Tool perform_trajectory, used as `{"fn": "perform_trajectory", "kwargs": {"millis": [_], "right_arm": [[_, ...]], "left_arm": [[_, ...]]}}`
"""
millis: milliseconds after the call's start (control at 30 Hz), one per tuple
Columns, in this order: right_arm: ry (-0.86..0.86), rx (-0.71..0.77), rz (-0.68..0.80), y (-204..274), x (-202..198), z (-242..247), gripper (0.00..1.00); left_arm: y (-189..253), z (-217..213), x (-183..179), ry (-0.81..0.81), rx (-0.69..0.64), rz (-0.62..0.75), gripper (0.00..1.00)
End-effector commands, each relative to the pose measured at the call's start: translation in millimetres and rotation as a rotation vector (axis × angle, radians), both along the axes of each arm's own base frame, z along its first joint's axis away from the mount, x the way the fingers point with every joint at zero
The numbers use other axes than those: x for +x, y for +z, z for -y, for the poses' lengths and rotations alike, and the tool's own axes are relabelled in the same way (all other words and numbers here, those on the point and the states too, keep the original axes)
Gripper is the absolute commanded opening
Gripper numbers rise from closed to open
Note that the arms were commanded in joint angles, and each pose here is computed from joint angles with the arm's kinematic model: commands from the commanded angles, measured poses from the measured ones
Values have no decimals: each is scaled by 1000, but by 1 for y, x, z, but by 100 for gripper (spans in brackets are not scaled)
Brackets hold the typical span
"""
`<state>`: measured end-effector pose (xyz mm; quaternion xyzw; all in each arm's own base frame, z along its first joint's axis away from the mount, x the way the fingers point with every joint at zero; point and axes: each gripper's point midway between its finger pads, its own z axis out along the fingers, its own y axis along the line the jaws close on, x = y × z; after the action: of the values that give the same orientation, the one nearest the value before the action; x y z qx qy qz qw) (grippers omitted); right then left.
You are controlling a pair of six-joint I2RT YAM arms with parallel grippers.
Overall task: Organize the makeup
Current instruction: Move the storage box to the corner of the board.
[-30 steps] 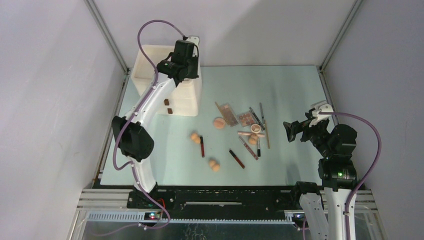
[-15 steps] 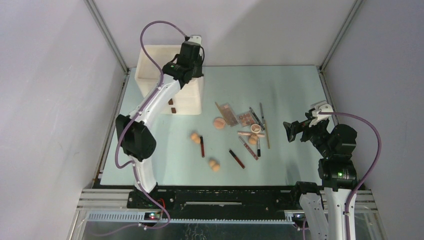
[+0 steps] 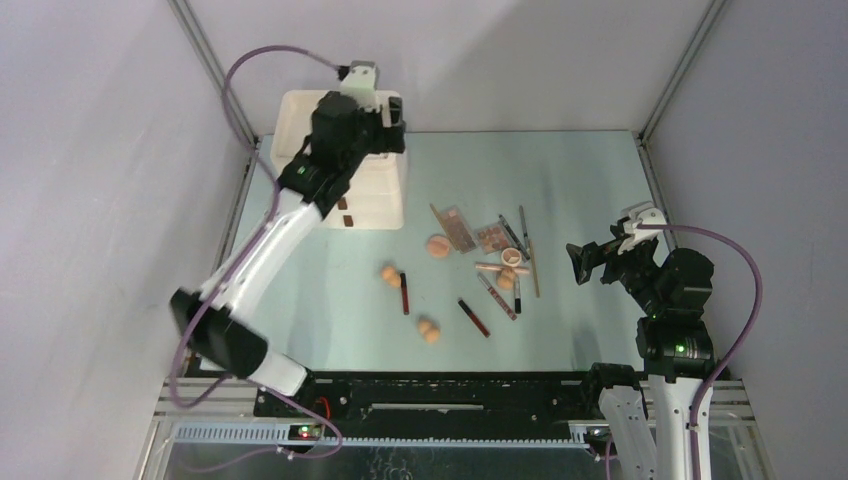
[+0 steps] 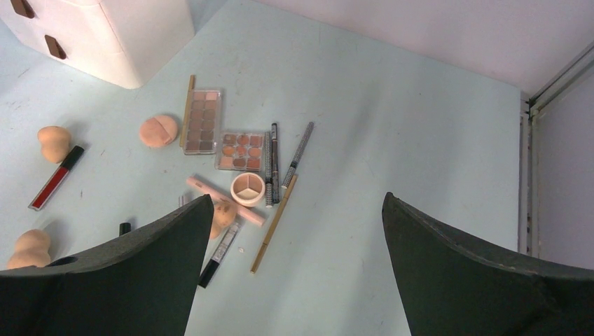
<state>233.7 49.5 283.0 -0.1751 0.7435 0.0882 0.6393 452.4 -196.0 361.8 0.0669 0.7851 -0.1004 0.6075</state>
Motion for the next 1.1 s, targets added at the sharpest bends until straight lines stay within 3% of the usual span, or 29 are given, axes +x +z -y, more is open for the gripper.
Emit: {"fn": "perform_trajectory", "kwargs": {"millis": [0, 33, 67, 167, 333, 633, 833, 1067], "right_arm": [[3, -14, 19, 2, 2, 1, 100], [3, -13, 19, 2, 2, 1, 100], [4, -14, 19, 2, 2, 1, 100], [1, -15, 16, 1, 3, 1, 100], [-12, -20, 6, -1, 5, 4, 100], [-14, -14, 2, -3, 6, 6, 100], [-6, -13, 5, -2, 5, 5, 100], [0, -16, 2, -3, 5, 4, 100]], "left_arm": [[22, -26, -49, -59, 75, 208, 88], [-11, -33, -60, -71, 127, 190, 88], [-10, -40, -69, -72, 145, 229, 88], [-76, -62, -94, -62, 215, 206, 88], [-140, -78, -117, -24, 100, 183, 87], [-192, -85, -112, 97, -86, 90, 98], [-225, -94, -104, 186, -74, 14, 100], [-233, -103, -101, 232, -83, 13, 96]]}}
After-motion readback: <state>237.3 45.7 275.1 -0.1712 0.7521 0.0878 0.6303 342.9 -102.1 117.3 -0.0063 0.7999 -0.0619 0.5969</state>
